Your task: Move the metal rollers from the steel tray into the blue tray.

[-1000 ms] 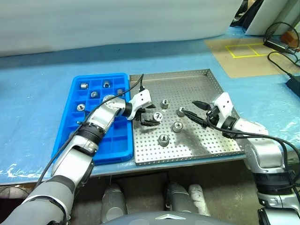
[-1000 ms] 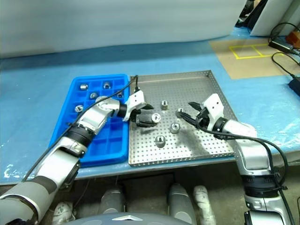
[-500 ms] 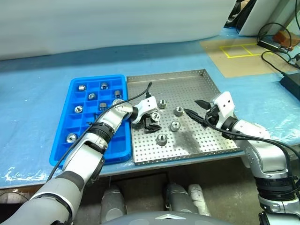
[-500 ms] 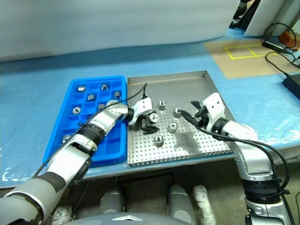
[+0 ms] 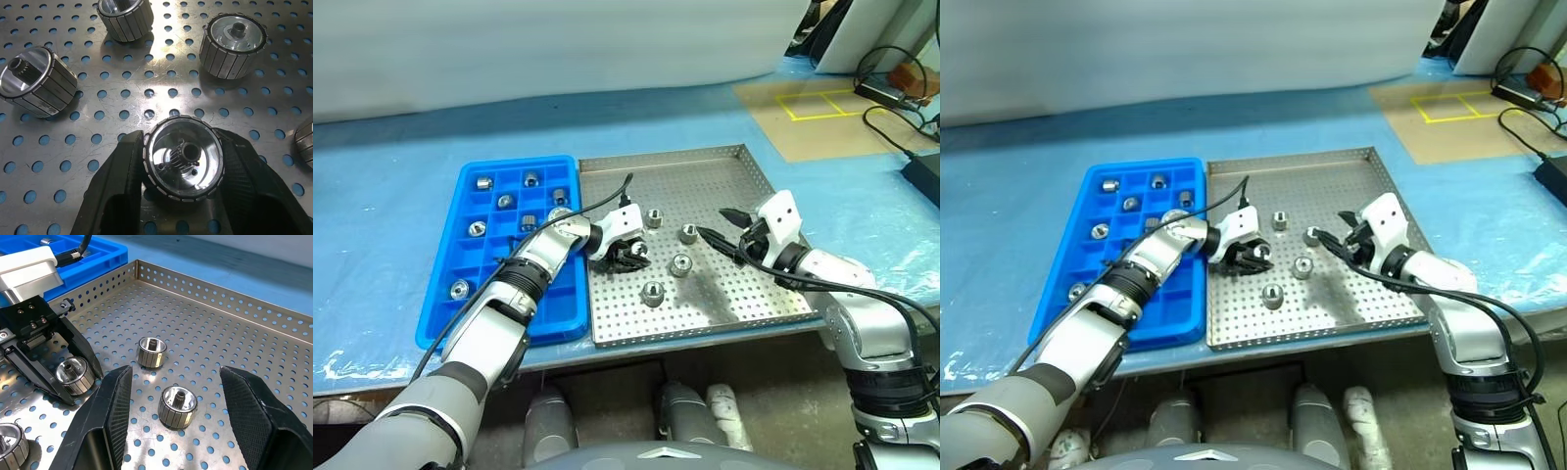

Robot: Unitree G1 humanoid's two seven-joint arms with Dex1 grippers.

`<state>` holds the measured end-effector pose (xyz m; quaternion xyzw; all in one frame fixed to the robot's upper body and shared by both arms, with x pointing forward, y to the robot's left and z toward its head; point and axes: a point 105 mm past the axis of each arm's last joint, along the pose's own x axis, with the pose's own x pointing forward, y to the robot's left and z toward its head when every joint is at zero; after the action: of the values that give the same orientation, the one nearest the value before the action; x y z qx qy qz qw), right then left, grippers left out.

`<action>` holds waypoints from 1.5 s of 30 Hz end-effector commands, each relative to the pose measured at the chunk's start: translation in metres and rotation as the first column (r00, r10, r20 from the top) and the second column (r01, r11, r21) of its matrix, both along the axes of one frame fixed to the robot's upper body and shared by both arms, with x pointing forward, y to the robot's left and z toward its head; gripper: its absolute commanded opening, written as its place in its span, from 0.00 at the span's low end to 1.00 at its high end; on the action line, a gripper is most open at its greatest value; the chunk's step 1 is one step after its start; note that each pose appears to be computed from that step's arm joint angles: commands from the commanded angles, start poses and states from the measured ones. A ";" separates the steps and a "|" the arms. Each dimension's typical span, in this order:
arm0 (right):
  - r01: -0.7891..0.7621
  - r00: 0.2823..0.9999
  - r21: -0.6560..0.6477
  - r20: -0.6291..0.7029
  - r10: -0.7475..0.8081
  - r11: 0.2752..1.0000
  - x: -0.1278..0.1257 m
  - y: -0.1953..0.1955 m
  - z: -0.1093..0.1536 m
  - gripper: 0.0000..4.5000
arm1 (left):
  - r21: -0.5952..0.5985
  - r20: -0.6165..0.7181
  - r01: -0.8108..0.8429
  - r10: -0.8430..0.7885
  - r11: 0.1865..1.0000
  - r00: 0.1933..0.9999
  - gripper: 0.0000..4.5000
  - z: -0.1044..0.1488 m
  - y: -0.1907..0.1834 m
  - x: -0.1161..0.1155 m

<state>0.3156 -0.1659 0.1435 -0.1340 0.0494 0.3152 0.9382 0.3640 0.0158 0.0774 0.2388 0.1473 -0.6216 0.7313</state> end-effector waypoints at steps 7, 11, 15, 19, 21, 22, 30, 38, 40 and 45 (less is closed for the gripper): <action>-0.039 0.998 -0.007 0.042 0.039 0.999 0.001 0.007 0.009 0.66 | -0.301 -0.007 0.108 -0.115 0.948 0.993 0.41 0.080 0.000 -0.020; -0.060 0.997 -0.003 0.039 0.060 0.998 0.004 0.011 0.008 0.66 | -0.298 0.021 0.099 -0.097 0.949 0.995 0.41 0.093 0.021 -0.026; -0.084 0.996 0.000 0.034 0.084 0.996 0.006 0.015 0.006 0.66 | -0.249 0.060 0.030 -0.016 0.968 0.998 0.41 0.101 0.061 -0.027; -0.112 0.994 0.003 0.018 0.112 0.994 0.010 0.020 0.000 0.66 | -0.155 0.105 -0.124 0.141 0.980 0.984 0.41 0.104 0.122 -0.029; -0.133 0.991 0.007 0.013 0.133 0.991 0.012 0.024 -0.003 0.66 | -0.116 0.133 -0.187 0.202 0.975 0.970 0.41 0.103 0.147 -0.032; -0.141 0.990 0.008 0.012 0.141 0.990 0.013 0.026 -0.003 0.66 | -0.105 0.136 -0.213 0.226 0.971 0.965 0.41 0.103 0.157 -0.034; -0.227 0.974 0.001 0.008 0.227 0.974 0.025 0.041 -0.006 0.66 | -0.079 0.117 -0.446 0.453 0.892 0.884 0.41 0.079 0.212 -0.041; -0.253 0.967 -0.029 0.011 0.254 0.967 0.031 0.043 -0.005 0.66 | -0.037 0.085 -0.506 0.507 0.862 0.858 0.41 0.053 0.225 -0.054; -0.255 0.967 -0.031 0.008 0.255 0.966 0.031 0.042 -0.007 0.66 | -0.054 0.091 -0.542 0.544 0.839 0.834 0.41 0.052 0.228 -0.047; -0.247 0.969 -0.041 0.012 0.247 0.968 0.032 0.040 -0.007 0.66 | -0.070 0.065 -0.473 0.477 0.878 0.877 0.41 0.056 0.216 -0.054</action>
<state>0.3457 -0.1264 0.1236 -0.1505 0.0547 0.4268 0.8901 0.3126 0.2370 0.1168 0.1884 0.1830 -0.3989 0.8786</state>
